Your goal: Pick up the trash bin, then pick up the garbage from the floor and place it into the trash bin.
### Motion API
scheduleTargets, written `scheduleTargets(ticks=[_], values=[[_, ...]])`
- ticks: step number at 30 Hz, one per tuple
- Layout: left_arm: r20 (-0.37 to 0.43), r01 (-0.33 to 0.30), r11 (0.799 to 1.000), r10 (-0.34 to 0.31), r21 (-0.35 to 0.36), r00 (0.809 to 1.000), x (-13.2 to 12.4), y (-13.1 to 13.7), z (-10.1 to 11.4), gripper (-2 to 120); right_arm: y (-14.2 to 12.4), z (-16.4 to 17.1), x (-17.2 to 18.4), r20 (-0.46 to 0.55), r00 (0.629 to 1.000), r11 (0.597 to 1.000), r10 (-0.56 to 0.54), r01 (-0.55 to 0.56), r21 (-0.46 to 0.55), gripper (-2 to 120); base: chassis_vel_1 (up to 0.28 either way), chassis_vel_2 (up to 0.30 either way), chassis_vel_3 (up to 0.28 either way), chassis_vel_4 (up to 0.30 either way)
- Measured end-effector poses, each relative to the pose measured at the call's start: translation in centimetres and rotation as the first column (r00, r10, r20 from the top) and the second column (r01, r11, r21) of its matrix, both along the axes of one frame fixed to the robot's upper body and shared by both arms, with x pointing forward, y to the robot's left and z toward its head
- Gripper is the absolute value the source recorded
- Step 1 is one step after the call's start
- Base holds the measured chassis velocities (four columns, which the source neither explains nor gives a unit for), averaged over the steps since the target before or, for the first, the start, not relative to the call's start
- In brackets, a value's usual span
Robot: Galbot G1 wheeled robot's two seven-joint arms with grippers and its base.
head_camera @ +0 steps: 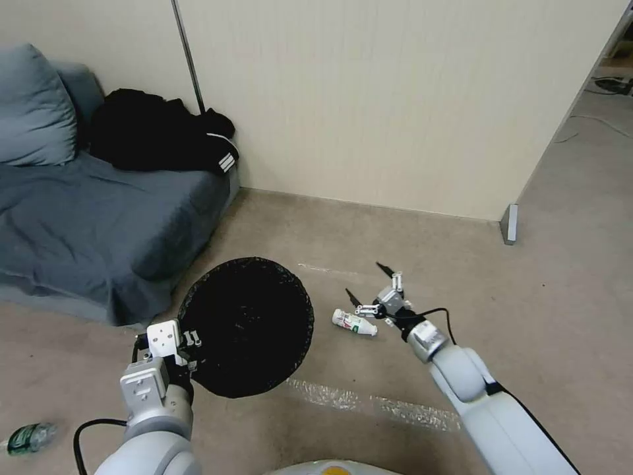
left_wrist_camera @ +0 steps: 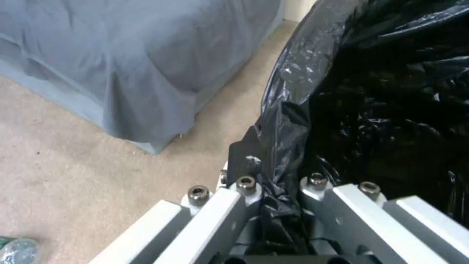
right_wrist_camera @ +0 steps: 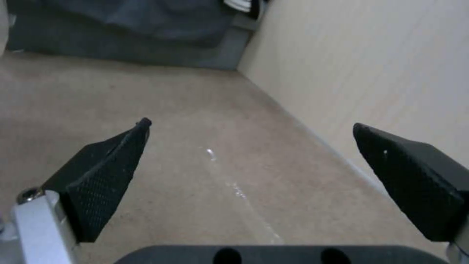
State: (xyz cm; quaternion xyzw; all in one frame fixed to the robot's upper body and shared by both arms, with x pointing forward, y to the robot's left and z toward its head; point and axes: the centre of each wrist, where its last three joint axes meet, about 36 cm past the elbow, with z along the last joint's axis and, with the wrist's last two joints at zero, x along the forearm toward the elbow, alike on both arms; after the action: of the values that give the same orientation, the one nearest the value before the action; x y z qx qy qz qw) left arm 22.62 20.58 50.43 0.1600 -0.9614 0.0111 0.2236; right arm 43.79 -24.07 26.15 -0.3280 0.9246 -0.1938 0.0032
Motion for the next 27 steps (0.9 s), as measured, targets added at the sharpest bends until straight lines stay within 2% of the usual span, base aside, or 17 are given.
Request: scheduleTargets(ticks=[14,20,27], values=[[-0.001,-0.004,1.0,0.004,0.01,1.0,-0.1,-0.1,-0.1,1,0.6,-5.8,3.3,-0.127,0.98,0.988,0.156,-0.156,0.005,100,0.0,0.0,0.0,0.0],[-0.003,-0.003,1.0,0.003,0.011,1.0,-0.2,-0.2,-0.2,1,0.1,-6.7,4.4,-0.17,0.967,0.982,0.19,-0.191,0.008,100,0.0,0.0,0.0,0.0],[-0.008,-0.005,1.0,0.005,0.02,1.0,-0.3,-0.3,-0.3,1,-0.5,-6.3,7.1,-0.276,0.94,0.98,0.2,-0.197,0.037,100,0.0,0.0,0.0,0.0]])
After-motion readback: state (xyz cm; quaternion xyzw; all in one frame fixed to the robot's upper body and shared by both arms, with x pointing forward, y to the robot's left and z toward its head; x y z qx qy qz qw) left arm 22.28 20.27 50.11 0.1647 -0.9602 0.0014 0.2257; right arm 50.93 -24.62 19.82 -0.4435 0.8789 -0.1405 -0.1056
